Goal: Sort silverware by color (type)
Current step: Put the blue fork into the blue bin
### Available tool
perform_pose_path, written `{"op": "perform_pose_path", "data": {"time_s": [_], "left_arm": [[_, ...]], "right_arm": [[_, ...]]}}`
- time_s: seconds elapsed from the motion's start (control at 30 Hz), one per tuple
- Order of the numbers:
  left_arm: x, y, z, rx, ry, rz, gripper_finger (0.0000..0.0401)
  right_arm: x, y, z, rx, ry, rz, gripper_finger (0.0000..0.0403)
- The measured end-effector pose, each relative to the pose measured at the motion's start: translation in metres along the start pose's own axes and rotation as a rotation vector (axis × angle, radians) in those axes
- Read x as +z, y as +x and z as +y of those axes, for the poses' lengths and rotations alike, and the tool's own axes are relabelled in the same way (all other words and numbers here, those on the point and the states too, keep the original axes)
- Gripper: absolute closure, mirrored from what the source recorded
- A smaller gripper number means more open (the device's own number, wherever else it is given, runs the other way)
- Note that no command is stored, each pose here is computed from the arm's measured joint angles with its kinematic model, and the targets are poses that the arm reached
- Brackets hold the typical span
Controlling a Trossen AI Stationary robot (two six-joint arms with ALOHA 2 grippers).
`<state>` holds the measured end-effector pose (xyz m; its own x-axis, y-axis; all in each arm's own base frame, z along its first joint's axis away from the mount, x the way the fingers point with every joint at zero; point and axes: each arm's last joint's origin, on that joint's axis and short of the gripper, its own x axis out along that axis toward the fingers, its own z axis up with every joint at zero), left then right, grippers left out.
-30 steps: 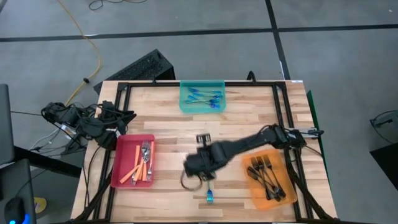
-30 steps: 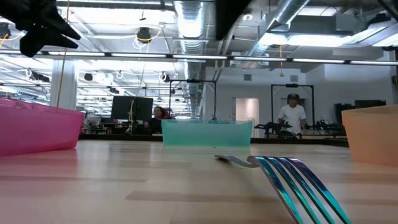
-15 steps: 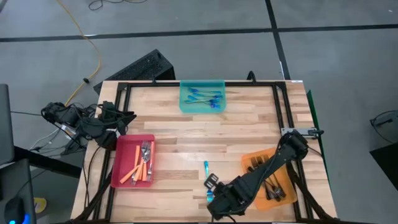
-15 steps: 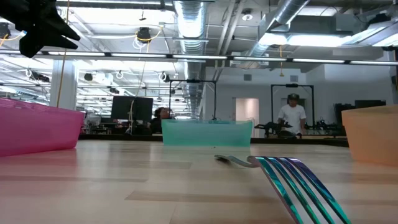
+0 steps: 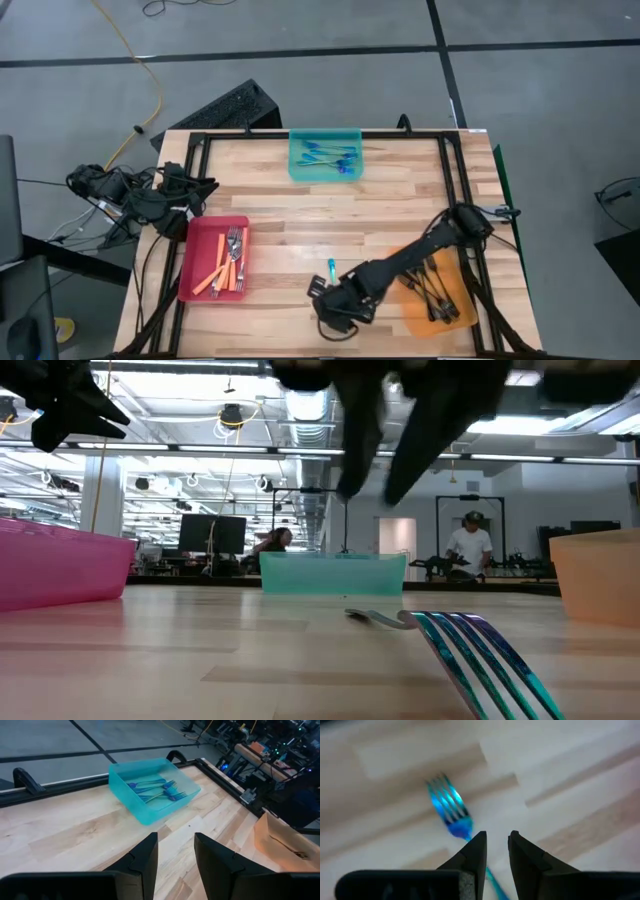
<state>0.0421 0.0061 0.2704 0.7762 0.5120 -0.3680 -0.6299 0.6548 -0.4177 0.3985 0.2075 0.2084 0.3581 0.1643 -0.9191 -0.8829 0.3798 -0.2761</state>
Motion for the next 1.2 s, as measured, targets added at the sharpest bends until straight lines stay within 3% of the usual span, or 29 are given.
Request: {"op": "perform_pose_path", "data": {"time_s": [0.3,0.43,0.7,1.0,1.2], "left_arm": [[0.000,0.000,0.000,0.000,0.001,0.000,0.0289],[0.000,0.000,0.000,0.001,0.002,0.000,0.0289],[0.001,0.000,0.001,0.025,-0.022,-0.035,0.0289],[0.001,0.000,0.001,0.028,-0.023,-0.039,0.0289],[0.001,0.000,0.001,0.029,-0.023,-0.039,0.0289]], "right_arm": [[-0.019,0.016,-0.009,0.028,-0.028,0.095,0.0291],[-0.019,0.014,-0.005,0.053,-0.085,0.112,0.0261],[-0.028,0.023,-0.003,0.068,-0.078,0.132,0.0205],[-0.036,0.034,-0.002,0.056,-0.079,0.125,0.0200],[-0.048,0.047,0.005,0.071,-0.157,0.135,0.0200]]}}
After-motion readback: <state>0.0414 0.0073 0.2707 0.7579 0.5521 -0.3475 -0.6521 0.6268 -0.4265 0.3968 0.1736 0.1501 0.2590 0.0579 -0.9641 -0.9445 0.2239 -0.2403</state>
